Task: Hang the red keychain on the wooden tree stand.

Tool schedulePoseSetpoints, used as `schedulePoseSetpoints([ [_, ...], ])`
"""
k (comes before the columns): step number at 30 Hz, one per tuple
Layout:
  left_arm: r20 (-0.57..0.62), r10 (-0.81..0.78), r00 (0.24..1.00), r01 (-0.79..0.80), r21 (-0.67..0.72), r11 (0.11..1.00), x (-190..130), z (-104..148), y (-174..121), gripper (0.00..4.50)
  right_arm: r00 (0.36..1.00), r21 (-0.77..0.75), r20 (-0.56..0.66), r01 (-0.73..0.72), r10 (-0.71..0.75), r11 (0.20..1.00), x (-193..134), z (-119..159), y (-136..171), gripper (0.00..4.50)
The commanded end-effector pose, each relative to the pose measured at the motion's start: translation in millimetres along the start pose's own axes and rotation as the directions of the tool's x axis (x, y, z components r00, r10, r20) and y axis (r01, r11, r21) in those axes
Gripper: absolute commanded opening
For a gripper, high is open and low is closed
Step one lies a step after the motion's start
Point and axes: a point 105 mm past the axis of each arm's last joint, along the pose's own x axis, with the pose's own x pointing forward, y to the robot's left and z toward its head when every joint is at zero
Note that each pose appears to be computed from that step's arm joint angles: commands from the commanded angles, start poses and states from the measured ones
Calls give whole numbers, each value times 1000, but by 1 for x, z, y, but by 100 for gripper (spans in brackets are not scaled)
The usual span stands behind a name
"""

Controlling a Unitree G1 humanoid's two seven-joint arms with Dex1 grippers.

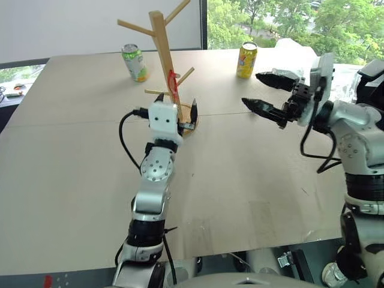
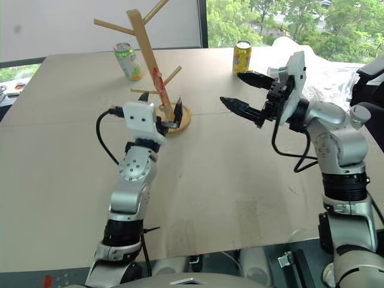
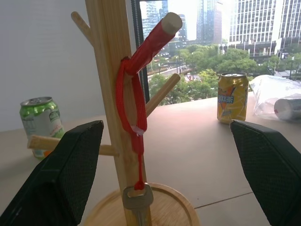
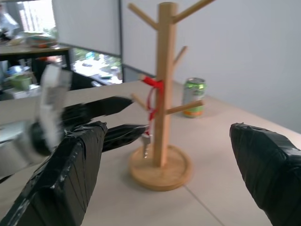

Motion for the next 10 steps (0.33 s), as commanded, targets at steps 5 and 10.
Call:
schedulePoseSetpoints([
  [5, -18, 139, 990, -138, 46, 989, -40, -15, 42, 449, 899, -50, 28, 438, -437, 898, -11, -58, -34, 450],
  [10, -76, 252, 965, -247, 64, 967, -56, -34, 64, 449, 839, -24, 9, 544, -544, 839, -19, -90, -32, 450],
])
